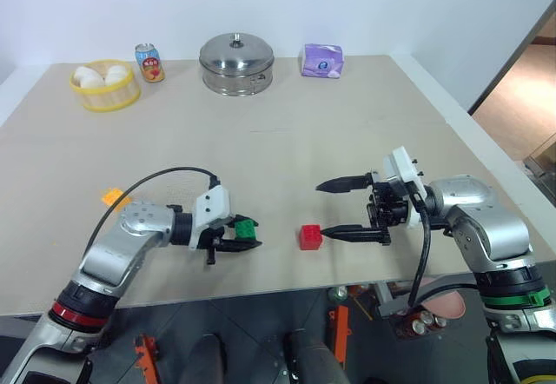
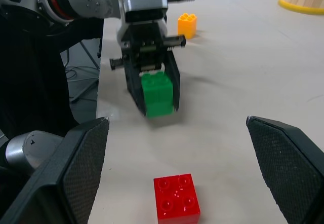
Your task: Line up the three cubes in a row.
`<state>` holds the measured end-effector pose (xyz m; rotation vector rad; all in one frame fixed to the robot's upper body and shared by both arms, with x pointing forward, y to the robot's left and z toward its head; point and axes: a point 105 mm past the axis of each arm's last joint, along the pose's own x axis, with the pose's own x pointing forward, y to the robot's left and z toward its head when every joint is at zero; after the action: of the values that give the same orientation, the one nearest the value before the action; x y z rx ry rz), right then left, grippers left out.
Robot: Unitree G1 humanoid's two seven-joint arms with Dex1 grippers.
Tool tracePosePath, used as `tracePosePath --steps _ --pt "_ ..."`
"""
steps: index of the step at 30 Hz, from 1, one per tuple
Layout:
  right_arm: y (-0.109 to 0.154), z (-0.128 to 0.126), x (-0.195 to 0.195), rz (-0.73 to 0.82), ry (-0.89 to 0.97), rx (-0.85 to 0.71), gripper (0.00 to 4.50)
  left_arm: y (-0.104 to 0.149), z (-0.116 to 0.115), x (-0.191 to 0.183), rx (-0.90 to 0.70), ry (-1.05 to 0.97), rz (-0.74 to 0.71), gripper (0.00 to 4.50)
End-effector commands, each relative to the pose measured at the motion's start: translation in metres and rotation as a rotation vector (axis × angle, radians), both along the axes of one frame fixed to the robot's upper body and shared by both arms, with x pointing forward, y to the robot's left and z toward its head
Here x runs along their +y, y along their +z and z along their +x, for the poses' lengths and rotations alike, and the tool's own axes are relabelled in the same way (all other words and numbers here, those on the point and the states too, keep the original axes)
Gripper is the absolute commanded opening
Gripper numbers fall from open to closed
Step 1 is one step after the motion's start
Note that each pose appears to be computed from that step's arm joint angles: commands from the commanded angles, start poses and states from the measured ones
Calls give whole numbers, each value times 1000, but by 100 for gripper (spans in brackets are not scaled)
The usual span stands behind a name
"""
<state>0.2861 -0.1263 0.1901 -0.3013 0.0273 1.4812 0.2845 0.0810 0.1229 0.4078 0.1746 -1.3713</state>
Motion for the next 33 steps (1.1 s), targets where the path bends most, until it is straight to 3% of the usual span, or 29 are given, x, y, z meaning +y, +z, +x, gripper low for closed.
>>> tracePosePath --steps 1,14,26,27,33 --pt "15 -4 0 16 2 -55 450 2 1 -9 -37 -24 12 135" --pt "13 -7 2 21 -21 -43 450 -16 1 -19 10 2 3 135" --pt "13 -5 2 15 -21 -44 450 -17 3 -17 20 9 2 135" --pt "13 -5 2 14 -22 -44 450 -17 3 -17 23 12 -5 239" --pt "12 -5 2 11 -22 -40 450 -15 4 -18 29 7 -17 447"
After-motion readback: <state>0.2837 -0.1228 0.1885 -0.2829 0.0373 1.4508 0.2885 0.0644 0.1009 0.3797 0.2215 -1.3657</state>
